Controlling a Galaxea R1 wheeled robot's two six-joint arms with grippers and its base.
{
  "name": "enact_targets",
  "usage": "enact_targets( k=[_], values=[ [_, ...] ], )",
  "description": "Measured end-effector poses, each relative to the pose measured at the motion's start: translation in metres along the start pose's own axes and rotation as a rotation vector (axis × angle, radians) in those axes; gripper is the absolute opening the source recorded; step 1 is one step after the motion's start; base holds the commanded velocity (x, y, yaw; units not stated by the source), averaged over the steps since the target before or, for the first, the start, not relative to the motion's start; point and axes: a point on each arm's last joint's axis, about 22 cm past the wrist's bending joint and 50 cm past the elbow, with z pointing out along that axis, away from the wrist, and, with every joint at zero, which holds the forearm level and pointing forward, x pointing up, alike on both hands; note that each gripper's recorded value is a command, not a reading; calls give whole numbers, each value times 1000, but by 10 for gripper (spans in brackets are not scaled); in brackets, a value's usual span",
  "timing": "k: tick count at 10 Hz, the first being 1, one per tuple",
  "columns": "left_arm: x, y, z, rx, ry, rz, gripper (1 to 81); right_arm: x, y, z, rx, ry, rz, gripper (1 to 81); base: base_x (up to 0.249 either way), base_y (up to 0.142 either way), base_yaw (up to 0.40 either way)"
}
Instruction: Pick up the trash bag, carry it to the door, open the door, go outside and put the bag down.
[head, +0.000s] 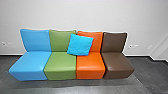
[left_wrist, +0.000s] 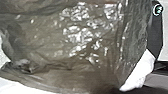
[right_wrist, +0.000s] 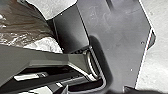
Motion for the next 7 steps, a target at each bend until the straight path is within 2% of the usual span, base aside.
enact_targets(
  k=[1, 2, 7],
  values=[
    [-6, 7, -1, -6, -1, 1, 10, -9, 2, -2, -2, -4, -2, 811, 0, 0, 0],
    [-4, 7, -5, -4, 14, 8, 10, -10, 6, -6, -8, 6, -8, 811, 0, 0, 0],
    [3, 14, -32, 14, 106, 47, 10, 2, -3, -17, 26, 100, -56, 811, 0, 0, 0]
  ],
)
